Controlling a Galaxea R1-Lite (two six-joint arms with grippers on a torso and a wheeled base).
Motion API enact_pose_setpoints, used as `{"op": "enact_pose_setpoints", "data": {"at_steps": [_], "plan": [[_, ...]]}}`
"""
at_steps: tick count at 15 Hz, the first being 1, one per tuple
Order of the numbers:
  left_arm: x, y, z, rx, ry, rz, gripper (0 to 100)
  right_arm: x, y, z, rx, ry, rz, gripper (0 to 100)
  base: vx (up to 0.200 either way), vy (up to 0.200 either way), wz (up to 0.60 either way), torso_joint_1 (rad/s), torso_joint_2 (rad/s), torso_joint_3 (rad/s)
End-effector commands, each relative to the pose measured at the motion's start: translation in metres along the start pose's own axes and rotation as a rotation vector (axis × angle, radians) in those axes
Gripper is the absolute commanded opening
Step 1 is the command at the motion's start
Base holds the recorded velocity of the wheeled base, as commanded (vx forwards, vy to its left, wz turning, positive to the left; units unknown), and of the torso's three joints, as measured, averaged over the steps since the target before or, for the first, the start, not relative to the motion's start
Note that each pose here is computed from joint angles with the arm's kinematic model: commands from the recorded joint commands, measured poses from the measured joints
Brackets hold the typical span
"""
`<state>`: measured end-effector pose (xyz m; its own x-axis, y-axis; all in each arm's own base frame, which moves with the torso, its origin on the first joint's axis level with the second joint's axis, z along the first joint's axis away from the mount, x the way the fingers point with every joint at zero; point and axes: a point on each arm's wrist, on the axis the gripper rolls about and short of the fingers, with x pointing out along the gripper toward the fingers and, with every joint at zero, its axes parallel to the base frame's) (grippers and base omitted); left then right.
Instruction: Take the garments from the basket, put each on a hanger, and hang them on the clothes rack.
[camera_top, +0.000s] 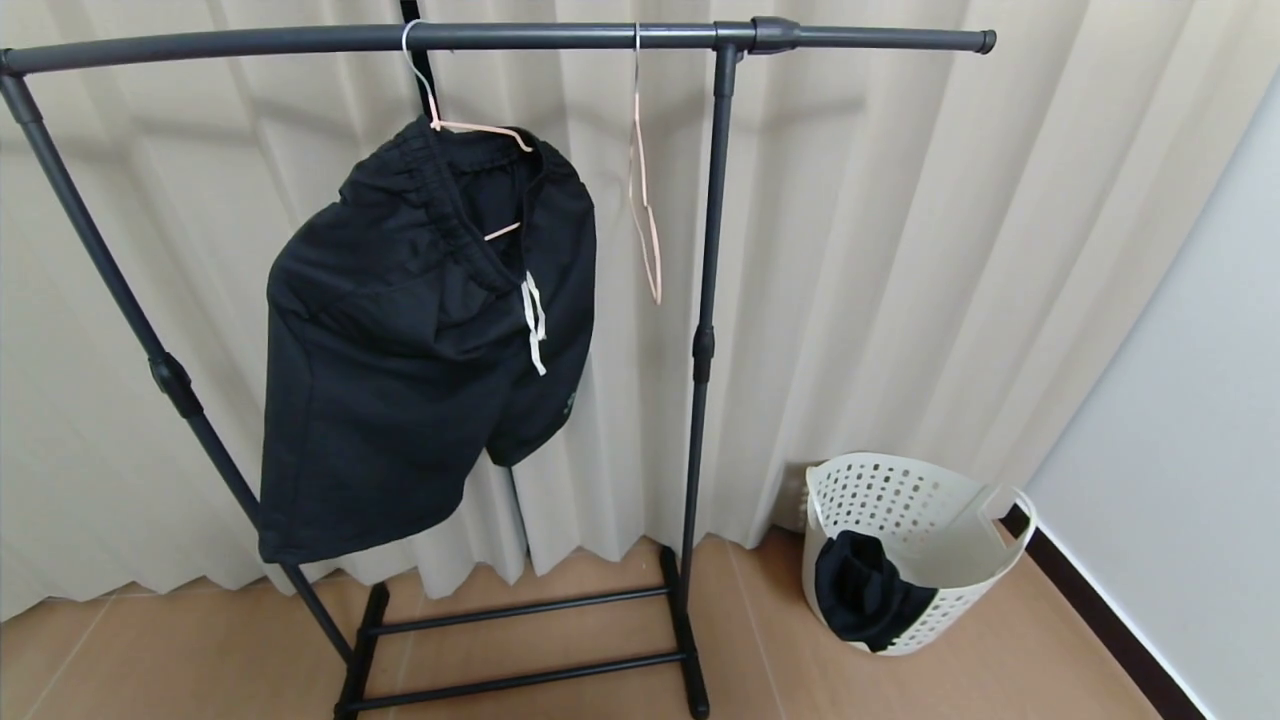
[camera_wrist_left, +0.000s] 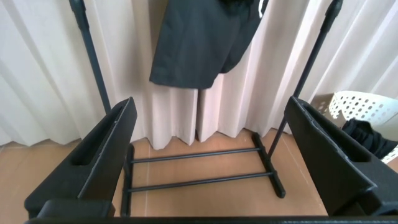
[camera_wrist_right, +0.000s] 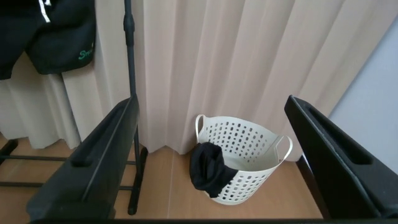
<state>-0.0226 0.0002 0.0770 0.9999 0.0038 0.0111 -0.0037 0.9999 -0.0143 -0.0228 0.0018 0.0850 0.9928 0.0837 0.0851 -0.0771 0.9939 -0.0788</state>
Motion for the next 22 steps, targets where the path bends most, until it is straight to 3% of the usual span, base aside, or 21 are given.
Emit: {"op": "enact_pose_setpoints", "data": {"at_steps": [1, 13, 22], "plan": [[0.0001, 0.0, 0.0001, 0.0, 0.0, 0.001, 100, 0.0001, 0.0, 0.0001, -0.001, 0.001, 0.001, 100, 0.0, 0.0, 0.0, -0.163, 0.51, 0.344], [0.0001, 0.0, 0.0001, -0.001, 0.0, 0.001, 100, 0.0001, 0.0, 0.0001, 0.0, 0.001, 0.001, 100, 0.0, 0.0, 0.0, -0.103, 0.44, 0.334], [0.0001, 0.0, 0.0001, 0.0, 0.0, 0.001, 100, 0.0001, 0.0, 0.0001, 0.0, 0.001, 0.001, 100, 0.0, 0.0, -0.2, -0.003, 0.03, 0.025]]}}
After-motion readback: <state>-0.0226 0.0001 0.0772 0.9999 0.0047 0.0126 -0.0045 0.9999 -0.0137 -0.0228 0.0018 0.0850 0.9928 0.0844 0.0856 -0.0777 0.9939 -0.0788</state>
